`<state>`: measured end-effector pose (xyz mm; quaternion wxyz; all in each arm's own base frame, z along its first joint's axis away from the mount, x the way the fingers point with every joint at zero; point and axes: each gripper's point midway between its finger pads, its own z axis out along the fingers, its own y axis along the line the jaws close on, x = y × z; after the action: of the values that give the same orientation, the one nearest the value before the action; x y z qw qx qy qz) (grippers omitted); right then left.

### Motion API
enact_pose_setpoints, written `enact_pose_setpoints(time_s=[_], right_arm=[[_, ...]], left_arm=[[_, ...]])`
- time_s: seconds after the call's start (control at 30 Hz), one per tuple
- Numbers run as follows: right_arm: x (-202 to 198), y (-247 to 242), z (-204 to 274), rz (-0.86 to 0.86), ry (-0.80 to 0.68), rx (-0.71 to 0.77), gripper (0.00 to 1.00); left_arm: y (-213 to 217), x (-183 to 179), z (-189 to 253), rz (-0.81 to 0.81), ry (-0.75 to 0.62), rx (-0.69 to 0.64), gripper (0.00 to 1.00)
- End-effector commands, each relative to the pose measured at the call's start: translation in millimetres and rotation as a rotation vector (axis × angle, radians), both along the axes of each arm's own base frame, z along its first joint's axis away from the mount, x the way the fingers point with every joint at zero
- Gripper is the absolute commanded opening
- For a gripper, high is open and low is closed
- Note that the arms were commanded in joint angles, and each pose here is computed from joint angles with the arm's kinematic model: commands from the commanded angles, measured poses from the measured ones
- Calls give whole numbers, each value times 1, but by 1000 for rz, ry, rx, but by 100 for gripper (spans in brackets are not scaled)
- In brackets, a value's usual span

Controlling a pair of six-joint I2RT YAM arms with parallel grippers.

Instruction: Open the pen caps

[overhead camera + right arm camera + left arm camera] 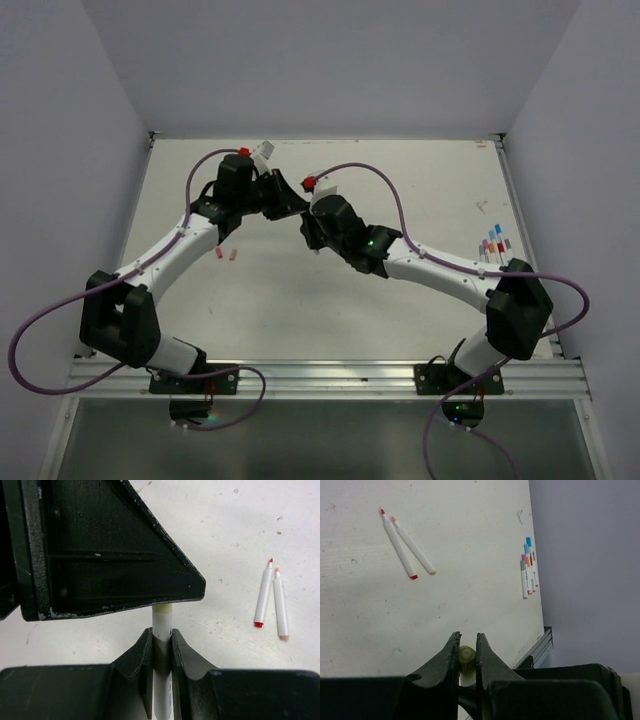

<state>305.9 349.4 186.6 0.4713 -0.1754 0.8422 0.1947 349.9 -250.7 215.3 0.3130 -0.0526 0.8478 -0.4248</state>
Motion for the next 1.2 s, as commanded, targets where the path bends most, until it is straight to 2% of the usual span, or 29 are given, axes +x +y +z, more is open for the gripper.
enact_pose_setpoints(time_s=[0.0,0.03,0.07,0.13,0.2,0.23,0.3,0.4,0.53,0.6,0.67,0.7,0.77,0.8,0.87,0.97,1.17], right_arm=[[-26,-39,-46,1,61,-280,0],[-34,-38,-53,30,89,-261,0],[-44,-18,-42,108,111,-149,0],[-53,-4,-35,189,146,-31,0],[-72,11,-24,300,231,106,0],[-76,13,-24,320,254,139,0],[-82,18,-10,381,291,250,0],[-82,13,3,429,342,391,0],[-88,13,3,476,395,448,0],[-87,11,-4,459,405,412,0],[-70,-2,-15,346,375,340,0],[-64,-13,-23,287,371,284,0],[-37,-45,-34,125,332,138,0],[-28,-56,-36,84,319,98,0],[-2,-92,-41,-28,281,-22,0],[27,-123,-49,-81,262,-105,0],[75,-149,-71,-137,254,-193,0]], left_arm=[[47,56,51,228,-184,-49,0],[46,58,62,223,-234,-95,0],[48,52,62,226,-242,-138,0],[50,52,71,203,-278,-173,0],[49,41,64,157,-248,-243,0],[58,44,75,154,-307,-288,0],[62,34,72,124,-292,-340,0],[67,28,73,102,-301,-355,0],[82,25,75,121,-327,-348,0],[89,29,76,146,-332,-314,0],[98,37,81,173,-356,-230,0],[104,40,63,218,-277,-173,0],[113,46,57,249,-260,-71,0],[121,43,34,280,-176,-8,0],[127,41,17,271,-163,82,0],[134,27,-23,275,-77,177,0],[136,19,-65,255,-1,248,0]])
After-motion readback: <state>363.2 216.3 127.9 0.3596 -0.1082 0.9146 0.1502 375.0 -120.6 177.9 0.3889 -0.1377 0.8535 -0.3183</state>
